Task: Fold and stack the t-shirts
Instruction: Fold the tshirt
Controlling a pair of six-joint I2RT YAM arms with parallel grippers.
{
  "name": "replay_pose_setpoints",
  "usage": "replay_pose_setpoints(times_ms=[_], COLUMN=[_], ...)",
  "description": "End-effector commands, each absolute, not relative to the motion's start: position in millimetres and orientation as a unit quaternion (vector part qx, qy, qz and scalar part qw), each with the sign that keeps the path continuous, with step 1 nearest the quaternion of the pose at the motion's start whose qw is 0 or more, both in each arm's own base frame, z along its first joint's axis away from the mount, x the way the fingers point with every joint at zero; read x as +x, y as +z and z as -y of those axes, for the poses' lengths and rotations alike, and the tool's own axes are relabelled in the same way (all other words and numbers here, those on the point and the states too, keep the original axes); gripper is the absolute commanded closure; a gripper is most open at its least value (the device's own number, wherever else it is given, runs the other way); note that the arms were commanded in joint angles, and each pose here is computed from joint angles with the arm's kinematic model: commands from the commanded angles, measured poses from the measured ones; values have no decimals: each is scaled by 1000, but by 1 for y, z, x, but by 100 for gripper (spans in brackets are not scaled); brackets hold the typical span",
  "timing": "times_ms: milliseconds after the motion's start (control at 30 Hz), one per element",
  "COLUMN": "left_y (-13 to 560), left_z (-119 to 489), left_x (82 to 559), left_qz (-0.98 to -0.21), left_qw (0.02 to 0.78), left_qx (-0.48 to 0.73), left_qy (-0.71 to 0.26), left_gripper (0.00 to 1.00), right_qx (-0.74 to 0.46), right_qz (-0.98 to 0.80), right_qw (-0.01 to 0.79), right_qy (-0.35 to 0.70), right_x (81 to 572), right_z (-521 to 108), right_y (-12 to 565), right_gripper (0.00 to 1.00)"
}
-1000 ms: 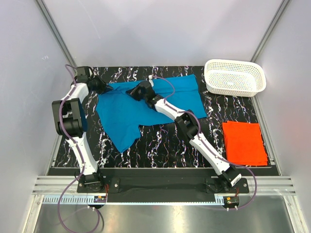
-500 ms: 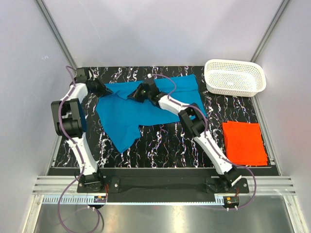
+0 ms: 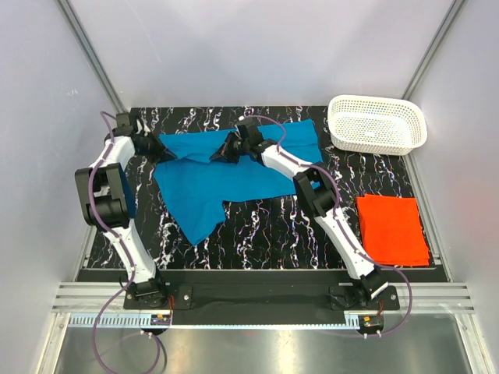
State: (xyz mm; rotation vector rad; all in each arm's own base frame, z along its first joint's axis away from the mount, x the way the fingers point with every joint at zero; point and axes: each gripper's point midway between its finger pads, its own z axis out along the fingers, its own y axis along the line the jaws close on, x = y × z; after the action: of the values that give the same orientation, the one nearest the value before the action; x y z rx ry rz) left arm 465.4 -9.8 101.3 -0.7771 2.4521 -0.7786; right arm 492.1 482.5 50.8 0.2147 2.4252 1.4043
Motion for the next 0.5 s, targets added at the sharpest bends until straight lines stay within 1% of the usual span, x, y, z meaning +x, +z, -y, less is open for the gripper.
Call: replay_pose_setpoints(times_ms=[0,467], left_y=[111,93], left_z=[10,14], left_x=[449,421], left_qz=[-891,-899], left_qw=[217,186], left_qx=[-276,-284], left_qy=[-289,-277], left_gripper=[98,95], right_qx=[41,41], right_qz=[-829,-843], right_qw=[170,105], right_qy=[532,527], right_x=[490,463], right_z=[-487,-475], right_y=[113,109], right_gripper=[100,100])
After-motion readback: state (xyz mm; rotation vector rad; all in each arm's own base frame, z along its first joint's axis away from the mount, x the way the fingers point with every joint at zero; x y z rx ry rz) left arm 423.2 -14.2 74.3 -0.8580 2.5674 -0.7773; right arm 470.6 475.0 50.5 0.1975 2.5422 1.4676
